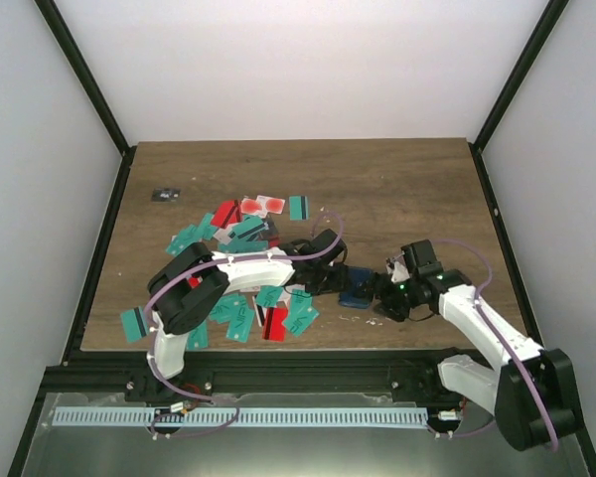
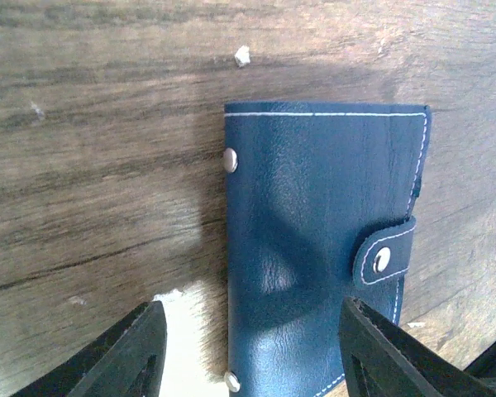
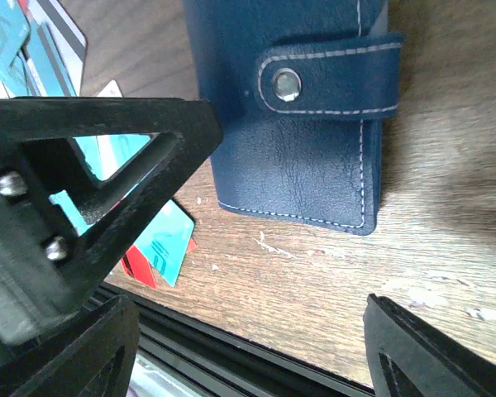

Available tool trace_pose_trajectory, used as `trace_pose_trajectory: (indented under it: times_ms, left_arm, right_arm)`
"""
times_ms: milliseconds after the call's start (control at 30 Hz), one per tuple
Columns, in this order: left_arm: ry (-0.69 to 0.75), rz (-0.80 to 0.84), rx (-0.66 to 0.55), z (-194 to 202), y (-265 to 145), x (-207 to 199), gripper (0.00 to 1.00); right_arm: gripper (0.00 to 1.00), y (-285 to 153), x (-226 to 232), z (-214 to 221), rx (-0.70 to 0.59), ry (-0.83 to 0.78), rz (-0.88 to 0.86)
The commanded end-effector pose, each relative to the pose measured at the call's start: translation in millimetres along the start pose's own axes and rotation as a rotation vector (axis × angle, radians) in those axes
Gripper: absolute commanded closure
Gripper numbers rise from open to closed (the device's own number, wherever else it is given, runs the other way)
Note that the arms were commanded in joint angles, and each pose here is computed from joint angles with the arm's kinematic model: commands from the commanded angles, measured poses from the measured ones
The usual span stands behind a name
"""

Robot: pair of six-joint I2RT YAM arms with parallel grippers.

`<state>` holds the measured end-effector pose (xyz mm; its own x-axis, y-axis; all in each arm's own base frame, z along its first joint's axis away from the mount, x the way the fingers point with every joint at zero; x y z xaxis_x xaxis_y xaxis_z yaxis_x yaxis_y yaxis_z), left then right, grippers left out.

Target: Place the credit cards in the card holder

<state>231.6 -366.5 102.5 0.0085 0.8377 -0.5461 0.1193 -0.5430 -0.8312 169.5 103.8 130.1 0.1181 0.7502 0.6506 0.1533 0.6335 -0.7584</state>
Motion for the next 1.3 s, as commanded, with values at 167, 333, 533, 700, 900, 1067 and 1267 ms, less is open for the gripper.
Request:
trace_pose_trajectory:
  times_ms: [167, 333, 533, 700, 900, 1067, 1267]
  left_arm:
    - [0.133, 0.013, -0.038, -7.0, -10.0, -8.4, 0.44]
    - [0.145, 0.033, -0.005, -15.7, -6.8, 0.1, 0.52]
    - [0.152, 0.065, 0.038, -24.5, 2.8, 7.3, 0.62]
    - [0.163, 0.100, 0.100, -26.1, 17.1, 9.6, 0.64]
    - [0.168, 0.135, 0.193, -19.6, 34.6, 13.7, 0.64]
    - [0.171, 0.150, 0.199, -16.4, 29.2, 15.1, 0.55]
    - [0.129, 0.214, 0.174, -11.4, 12.3, 12.5, 0.52]
  right_arm:
    - [0.23, -25.7, 7.1, -11.1, -0.122, -0.023, 0.153]
    - [0.24, -27.5, 11.5, -25.4, -0.151, -0.033, 0.200]
    - [0.27, -22.7, 13.2, -35.7, -0.156, -0.064, 0.207]
    - [0.28, -15.7, 8.5, -44.1, -0.138, -0.081, 0.263]
    - [0.30, -6.1, 1.8, -50.5, -0.109, -0.071, 0.308]
    - [0.35, 3.6, -6.8, -52.1, -0.087, -0.041, 0.336]
    - [0.41, 16.7, -14.9, -56.2, -0.080, -0.030, 0.344]
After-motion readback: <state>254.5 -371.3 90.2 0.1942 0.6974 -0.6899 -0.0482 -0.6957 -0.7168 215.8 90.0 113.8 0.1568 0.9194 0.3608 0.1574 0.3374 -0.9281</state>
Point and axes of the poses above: each gripper's point midway between its finger pads, its own y axis out along the fingers, its own x axis along the line the jaws close on, z = x × y, the point moved 8 cm from there along -y, back along the fingers, and after that the axes turned 6 degrees about -y, right-handed, at the moved point
